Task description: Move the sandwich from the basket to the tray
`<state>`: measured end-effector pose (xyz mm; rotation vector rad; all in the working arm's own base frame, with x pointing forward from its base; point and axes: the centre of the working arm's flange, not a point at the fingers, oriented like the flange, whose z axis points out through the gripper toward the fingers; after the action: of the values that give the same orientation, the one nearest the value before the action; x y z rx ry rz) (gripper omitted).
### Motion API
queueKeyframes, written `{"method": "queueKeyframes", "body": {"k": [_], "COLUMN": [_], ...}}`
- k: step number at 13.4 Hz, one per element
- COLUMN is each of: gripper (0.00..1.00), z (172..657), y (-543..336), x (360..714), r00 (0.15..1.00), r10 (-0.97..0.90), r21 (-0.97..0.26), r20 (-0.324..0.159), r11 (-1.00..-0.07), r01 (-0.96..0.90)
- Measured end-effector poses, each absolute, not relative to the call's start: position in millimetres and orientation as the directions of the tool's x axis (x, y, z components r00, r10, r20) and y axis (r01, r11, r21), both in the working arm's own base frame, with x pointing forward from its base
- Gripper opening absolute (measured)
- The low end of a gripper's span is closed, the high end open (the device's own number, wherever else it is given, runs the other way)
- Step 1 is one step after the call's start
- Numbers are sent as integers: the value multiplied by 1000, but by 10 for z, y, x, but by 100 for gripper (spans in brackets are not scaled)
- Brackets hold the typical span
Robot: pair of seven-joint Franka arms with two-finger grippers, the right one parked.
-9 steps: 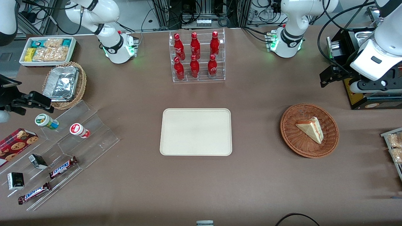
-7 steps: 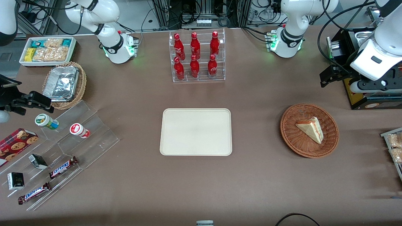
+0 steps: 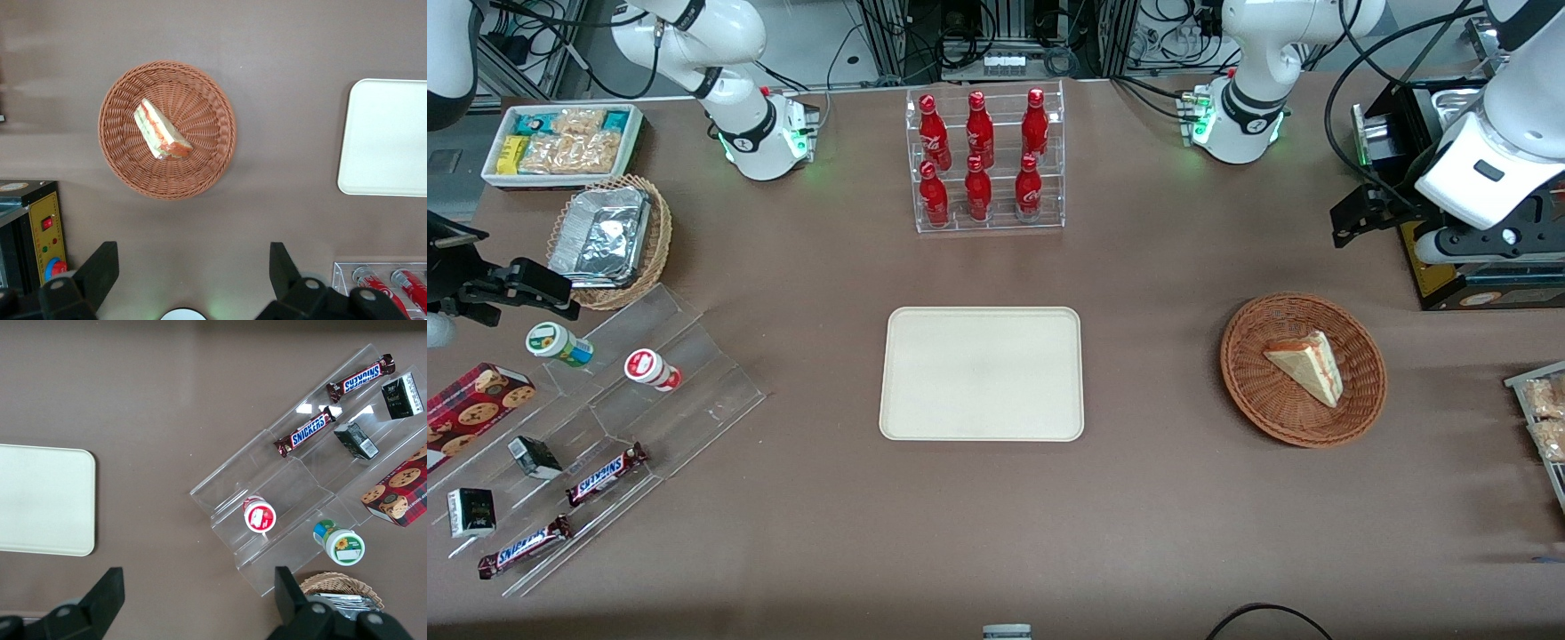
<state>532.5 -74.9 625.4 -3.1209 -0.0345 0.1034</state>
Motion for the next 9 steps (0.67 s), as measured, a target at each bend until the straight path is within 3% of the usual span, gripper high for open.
{"method": "queueKeyframes", "body": {"k": [6, 9], "gripper": [100, 100], "z": [5804, 5350], "y": [4, 202], "x": [5442, 5464], "r00": [976, 962], "r10": [172, 230], "r21": [-32, -38], "r20": [-131, -147], "r11": [-985, -973], "r01": [169, 227]}}
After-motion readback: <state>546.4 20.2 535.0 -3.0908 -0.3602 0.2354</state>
